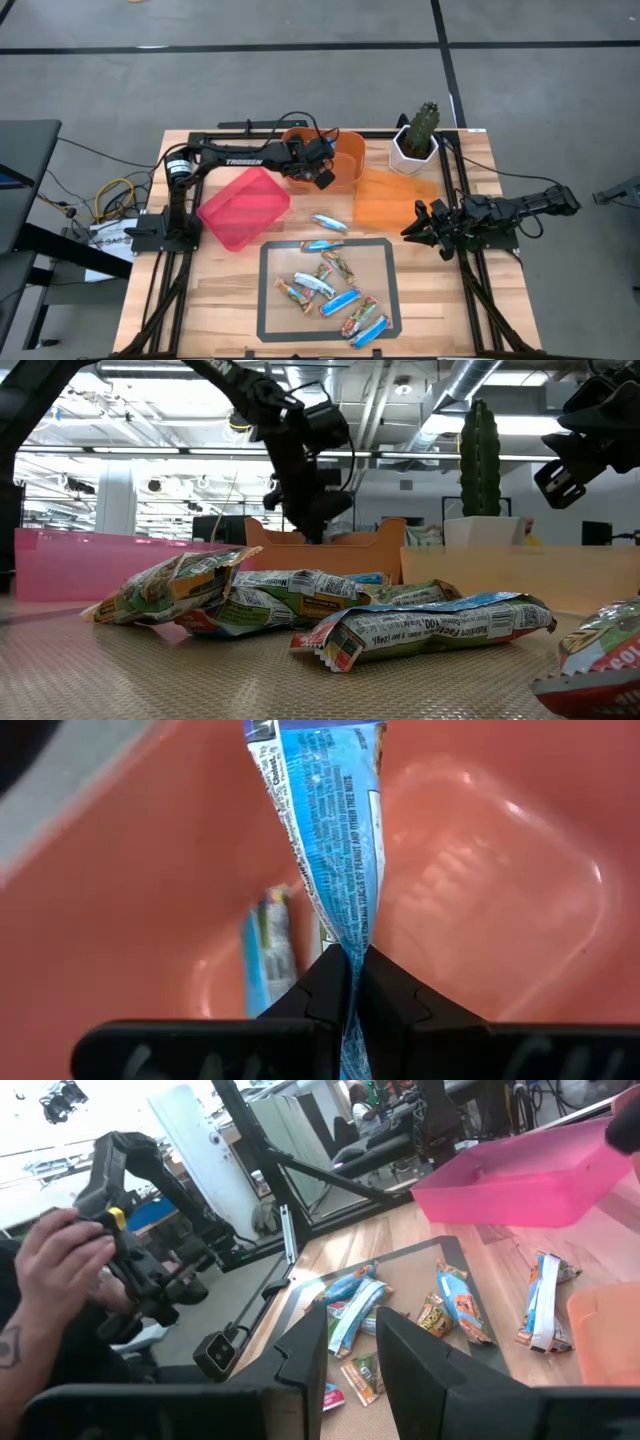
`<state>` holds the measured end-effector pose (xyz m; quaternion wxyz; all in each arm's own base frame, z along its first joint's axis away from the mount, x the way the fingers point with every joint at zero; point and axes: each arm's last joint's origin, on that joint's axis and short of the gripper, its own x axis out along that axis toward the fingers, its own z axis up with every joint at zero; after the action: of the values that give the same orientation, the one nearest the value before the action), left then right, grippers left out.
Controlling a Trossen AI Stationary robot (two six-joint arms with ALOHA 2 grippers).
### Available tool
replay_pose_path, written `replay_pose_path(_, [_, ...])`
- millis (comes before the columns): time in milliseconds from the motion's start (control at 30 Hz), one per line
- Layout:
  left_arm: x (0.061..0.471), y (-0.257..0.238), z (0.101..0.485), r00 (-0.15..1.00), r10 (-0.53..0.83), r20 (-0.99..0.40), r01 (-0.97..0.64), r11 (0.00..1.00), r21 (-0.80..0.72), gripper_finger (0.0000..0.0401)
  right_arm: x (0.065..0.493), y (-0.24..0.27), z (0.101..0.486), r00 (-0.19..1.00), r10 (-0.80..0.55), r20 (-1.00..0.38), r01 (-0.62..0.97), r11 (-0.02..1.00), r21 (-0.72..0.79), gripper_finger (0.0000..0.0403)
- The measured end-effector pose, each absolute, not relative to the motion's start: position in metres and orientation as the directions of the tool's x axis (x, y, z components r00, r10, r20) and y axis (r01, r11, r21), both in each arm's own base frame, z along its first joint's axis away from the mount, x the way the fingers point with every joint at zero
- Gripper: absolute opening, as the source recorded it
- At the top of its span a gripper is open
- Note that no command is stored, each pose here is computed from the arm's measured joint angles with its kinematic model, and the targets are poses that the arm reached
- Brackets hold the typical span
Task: Pick and place Granola Bars by type
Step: Put the blue granola bar into the orange bin, then put the yellow granola bar into the light orange bin
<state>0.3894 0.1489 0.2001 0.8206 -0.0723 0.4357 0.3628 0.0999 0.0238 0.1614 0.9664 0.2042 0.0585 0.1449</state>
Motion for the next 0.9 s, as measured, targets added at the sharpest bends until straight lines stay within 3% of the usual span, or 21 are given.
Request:
replay_pose_path(467, [0.384,0.146,0.18,0.38,0.5,-0.779,-0.644,0.747,0.165,0.0016,0.1,0.024,0.161,0.951,0.304,-0.053,-0.256,0.875,0.411,0.0082])
replay_pose_path(900, [0.385,0.144,0.18,0.384,0.492,-0.781,-0.638,0.753,0.161,0.0089,0.1,0.024,0.161,0.951,0.304,-0.054,-0.256,0.875,0.412,0.0082])
